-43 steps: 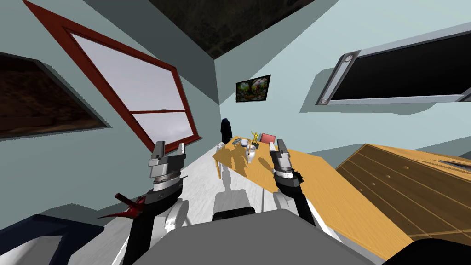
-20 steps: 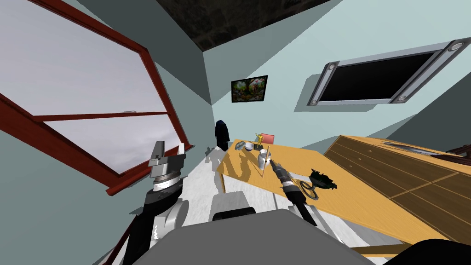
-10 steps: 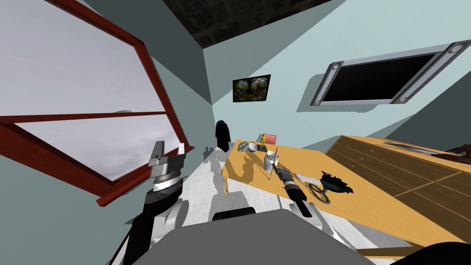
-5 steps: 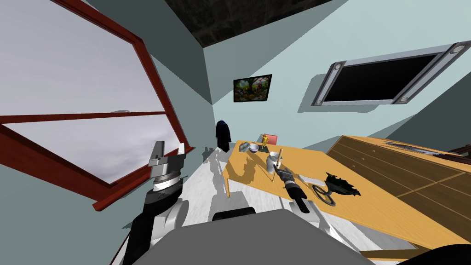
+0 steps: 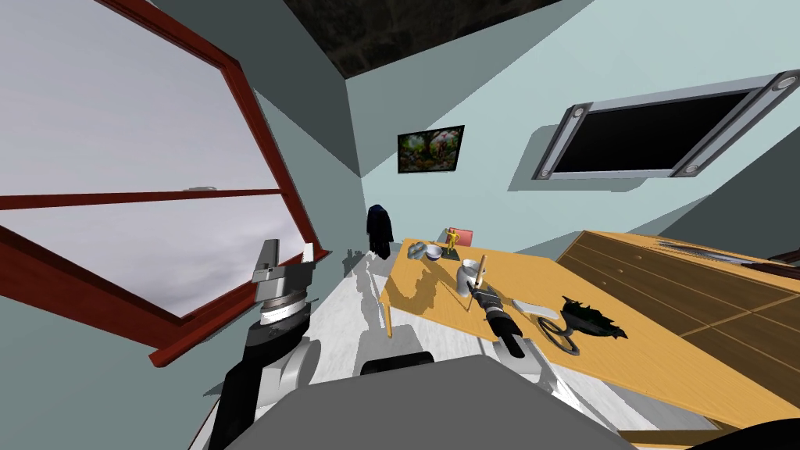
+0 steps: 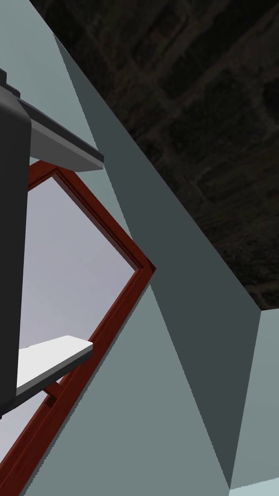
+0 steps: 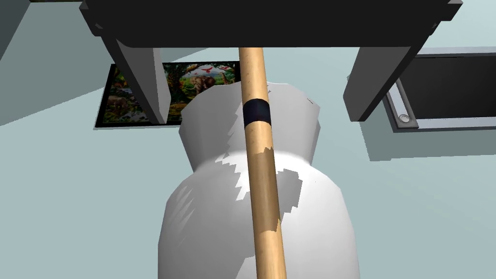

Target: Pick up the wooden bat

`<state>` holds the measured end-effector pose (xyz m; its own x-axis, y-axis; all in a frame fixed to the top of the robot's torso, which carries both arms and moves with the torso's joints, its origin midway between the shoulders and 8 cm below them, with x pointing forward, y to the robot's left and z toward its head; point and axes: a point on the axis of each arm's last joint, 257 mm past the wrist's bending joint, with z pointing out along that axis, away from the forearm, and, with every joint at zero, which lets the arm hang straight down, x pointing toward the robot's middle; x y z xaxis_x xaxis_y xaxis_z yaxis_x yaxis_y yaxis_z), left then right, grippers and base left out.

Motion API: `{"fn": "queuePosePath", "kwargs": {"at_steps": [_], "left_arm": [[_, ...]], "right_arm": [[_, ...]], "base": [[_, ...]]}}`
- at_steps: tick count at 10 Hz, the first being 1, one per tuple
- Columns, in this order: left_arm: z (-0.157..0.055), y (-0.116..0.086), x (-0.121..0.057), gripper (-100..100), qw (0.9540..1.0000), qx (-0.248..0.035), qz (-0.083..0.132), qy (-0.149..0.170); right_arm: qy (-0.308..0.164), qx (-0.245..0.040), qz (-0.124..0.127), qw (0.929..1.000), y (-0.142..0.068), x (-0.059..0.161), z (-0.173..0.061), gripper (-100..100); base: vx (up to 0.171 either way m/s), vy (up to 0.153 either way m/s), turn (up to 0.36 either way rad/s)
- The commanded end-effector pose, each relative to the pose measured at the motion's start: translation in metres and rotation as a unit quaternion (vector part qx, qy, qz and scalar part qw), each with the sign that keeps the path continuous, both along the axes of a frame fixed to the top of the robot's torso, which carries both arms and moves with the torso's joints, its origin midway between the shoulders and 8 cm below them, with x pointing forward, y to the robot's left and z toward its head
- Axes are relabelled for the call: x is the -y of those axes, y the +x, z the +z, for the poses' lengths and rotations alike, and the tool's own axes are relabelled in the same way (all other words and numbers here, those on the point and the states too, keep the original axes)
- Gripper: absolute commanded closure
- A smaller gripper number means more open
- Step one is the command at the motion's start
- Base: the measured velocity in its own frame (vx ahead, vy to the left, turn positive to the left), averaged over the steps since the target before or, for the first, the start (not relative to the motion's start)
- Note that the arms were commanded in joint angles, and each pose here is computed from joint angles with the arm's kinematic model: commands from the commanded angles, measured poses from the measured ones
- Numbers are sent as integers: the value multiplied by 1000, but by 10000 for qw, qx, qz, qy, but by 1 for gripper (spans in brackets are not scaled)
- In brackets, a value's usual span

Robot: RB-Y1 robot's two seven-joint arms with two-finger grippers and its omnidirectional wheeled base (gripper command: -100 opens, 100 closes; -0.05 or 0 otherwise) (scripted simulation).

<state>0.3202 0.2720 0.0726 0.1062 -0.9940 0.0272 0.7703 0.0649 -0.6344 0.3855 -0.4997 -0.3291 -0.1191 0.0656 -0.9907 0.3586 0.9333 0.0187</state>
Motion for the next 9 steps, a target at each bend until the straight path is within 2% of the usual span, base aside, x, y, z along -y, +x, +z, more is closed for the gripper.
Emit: {"fn": "queuePosePath", "kwargs": {"at_steps": [1,2,4,5,7,8,9], "left_arm": [[0,0,0,0,10000,0,0,0],[0,0,0,0,10000,0,0,0],[0,0,0,0,10000,0,0,0],[0,0,0,0,10000,0,0,0],[0,0,0,0,10000,0,0,0],[0,0,0,0,10000,0,0,0],[0,0,0,0,10000,0,0,0]], "right_arm": [[0,0,0,10000,0,0,0,0],[-29,147,196,9997,17,1,9,-100],[51,-16,141,9999,10,3,-8,-100],[-25,203,344,9992,30,5,10,-100],[85,-28,258,9996,19,9,-14,-100],[-5,204,448,9988,39,11,7,-100],[84,15,372,9993,30,15,-13,-100]], "base": [[0,0,0],[8,51,-39],[3,44,-10],[8,54,-34],[1,40,-11],[-1,57,-37],[1,58,-20]]}}
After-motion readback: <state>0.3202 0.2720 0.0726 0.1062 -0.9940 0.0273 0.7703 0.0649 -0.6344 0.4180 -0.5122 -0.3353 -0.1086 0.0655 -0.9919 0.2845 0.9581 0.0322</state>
